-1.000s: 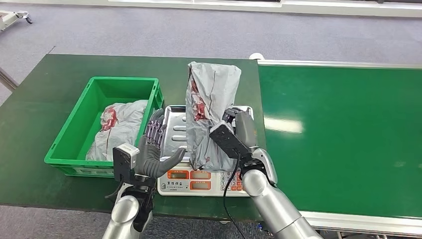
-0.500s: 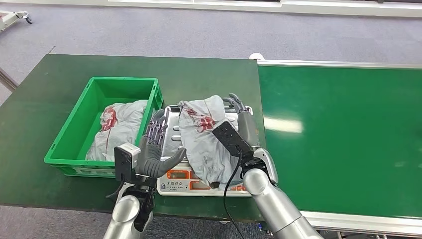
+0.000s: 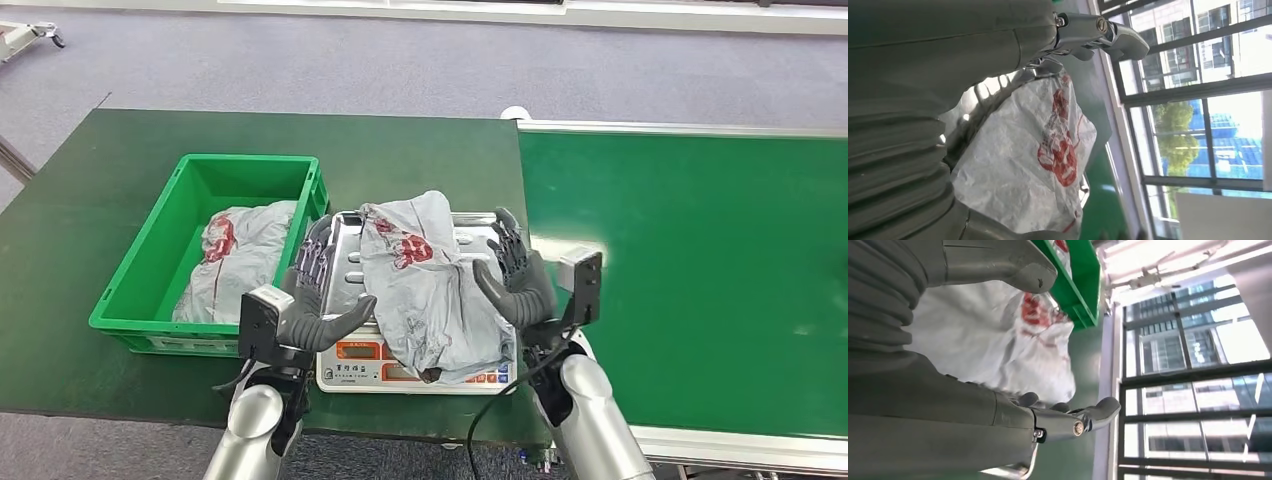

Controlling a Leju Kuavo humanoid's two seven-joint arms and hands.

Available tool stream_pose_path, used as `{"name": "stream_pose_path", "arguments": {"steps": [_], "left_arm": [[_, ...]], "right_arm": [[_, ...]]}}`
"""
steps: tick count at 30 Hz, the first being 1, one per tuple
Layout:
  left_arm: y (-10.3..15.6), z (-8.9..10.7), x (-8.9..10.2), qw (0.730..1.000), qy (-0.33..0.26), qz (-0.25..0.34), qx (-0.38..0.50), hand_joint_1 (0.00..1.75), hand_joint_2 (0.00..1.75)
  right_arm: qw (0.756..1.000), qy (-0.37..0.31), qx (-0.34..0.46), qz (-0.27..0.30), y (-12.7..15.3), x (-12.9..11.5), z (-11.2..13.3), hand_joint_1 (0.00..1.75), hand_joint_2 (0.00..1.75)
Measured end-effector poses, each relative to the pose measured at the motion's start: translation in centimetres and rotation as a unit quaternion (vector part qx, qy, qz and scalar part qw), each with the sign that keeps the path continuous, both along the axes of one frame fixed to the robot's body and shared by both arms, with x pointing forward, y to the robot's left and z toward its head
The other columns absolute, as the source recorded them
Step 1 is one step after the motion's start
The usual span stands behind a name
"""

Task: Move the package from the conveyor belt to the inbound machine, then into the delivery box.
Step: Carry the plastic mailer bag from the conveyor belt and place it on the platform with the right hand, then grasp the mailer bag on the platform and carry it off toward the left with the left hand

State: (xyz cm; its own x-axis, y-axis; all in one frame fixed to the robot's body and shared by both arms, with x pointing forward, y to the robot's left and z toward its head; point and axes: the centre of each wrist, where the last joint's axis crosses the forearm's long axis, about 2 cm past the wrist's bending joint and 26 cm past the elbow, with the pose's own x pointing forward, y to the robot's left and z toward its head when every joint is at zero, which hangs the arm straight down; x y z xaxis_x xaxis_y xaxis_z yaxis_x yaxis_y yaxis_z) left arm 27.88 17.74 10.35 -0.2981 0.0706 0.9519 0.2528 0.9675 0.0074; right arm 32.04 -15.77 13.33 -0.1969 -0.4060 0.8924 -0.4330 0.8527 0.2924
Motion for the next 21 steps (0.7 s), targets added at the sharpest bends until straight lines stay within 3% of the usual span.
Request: {"name": "stream_pose_path", "arguments": {"steps": [6,12,15,21], "left_arm": [[-0.5,0.6,2.5,0.982,-0.029,-0.044,0.184,0.00,1.75],[-1.3,0.7,4.3,0.955,-0.049,-0.095,0.275,0.00,1.75],[-2.1,0.9,5.8,0.917,-0.068,-0.152,0.361,0.00,1.75],[-2.6,1.5,9.4,0.816,-0.066,-0.357,0.449,0.00,1.75]], "right_arm": [[0.999,0.012,0.015,-0.046,-1.9,-1.3,-1.5,0.00,1.75],[0.998,0.010,0.004,-0.054,-2.7,-1.2,-1.6,0.00,1.75],[0.999,0.002,0.004,-0.039,-2.7,-1.1,-1.2,0.00,1.75],[1.000,-0.014,0.009,-0.023,-3.2,-0.8,-0.1,0.00,1.75]]}}
